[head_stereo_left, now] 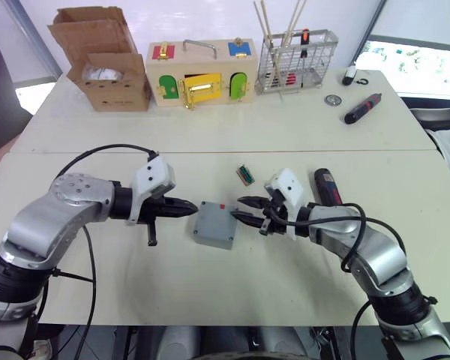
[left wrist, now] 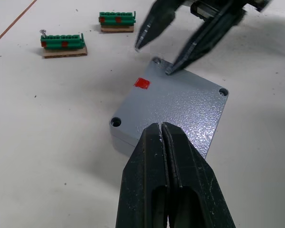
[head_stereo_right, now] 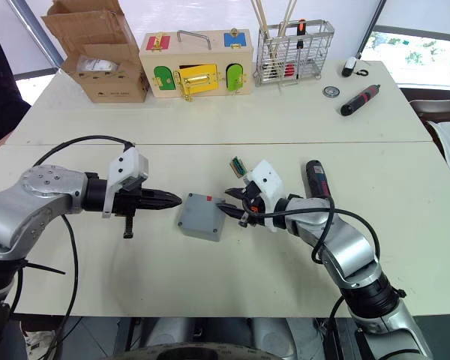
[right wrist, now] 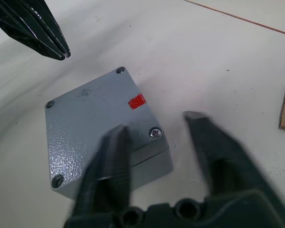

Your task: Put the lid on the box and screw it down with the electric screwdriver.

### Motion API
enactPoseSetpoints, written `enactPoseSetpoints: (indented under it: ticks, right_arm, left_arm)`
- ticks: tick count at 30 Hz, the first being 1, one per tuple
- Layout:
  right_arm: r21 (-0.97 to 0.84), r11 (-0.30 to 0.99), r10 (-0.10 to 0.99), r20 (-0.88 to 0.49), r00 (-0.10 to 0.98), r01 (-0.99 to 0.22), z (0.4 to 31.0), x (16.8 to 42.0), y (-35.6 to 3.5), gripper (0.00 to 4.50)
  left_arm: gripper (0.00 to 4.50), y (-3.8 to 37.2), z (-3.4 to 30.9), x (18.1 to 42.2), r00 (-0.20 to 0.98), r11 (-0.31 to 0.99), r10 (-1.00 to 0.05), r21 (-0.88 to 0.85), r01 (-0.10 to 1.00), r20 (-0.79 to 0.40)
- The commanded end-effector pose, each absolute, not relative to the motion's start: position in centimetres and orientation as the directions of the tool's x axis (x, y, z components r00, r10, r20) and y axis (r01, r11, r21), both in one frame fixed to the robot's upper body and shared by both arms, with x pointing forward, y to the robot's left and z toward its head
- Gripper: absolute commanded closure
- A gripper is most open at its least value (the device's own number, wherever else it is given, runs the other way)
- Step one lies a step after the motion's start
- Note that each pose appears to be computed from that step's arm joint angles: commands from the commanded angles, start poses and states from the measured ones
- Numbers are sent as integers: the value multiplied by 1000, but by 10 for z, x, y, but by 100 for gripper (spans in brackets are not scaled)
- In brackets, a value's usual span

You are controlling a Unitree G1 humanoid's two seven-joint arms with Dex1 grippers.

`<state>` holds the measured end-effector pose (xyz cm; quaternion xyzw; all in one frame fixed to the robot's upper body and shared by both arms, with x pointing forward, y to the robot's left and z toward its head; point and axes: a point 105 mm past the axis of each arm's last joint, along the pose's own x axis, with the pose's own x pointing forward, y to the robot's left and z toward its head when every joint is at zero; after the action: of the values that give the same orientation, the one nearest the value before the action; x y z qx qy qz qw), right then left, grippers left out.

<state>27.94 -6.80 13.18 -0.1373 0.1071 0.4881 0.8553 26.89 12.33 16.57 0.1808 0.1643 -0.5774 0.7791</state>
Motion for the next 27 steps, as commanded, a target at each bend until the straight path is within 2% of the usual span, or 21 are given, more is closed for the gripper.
enactPoseSetpoints:
  ticks: [1, 3, 7, 9, 13, 16, 19, 21, 22, 27]
  right_arm:
    - [-185, 489, 811, -261, 523, -852, 153, 282, -70, 76]
    - [-189, 495, 812, -244, 529, -848, 163, 281, -73, 23]
    - [-143, 563, 805, -128, 580, -814, 206, 284, -93, 23]
    - [-133, 606, 776, -120, 619, -785, 224, 286, -112, 23]
    - [-176, 710, 643, -231, 730, -681, 240, 289, -159, 11]
    - [-153, 723, 592, -367, 718, -674, 241, 276, -179, 11]
    - [-93, 812, 445, -541, 714, -576, 226, 272, -210, 11]
    - [-33, 849, 385, -644, 662, -527, 211, 268, -228, 11]
    - [-4, 847, 388, -681, 621, -532, 204, 265, -230, 11]
    - [149, 841, 371, -858, 355, -520, 179, 245, -243, 11]
  left_arm:
    - [450, 119, 173, 269, 277, 247, -846, 124, 961, -456]
    - [450, 117, 174, 270, 269, 238, -850, 126, 963, -452]
    - [450, 106, 182, 270, 229, 196, -884, 120, 973, -409]
    - [450, 100, 186, 270, 201, 165, -898, 124, 978, -391]
    - [450, 87, 190, 266, 132, 84, -920, 144, 986, -370]
    - [450, 73, 189, 257, 52, -4, -932, 152, 988, -359]
    - [450, 61, 186, 252, -1, -58, -939, 155, 986, -344]
    - [450, 55, 183, 253, -10, -66, -944, 158, 985, -330]
    - [450, 53, 182, 253, -12, -65, -947, 156, 986, -322]
    - [450, 41, 169, 255, -4, -52, -957, 155, 987, -291]
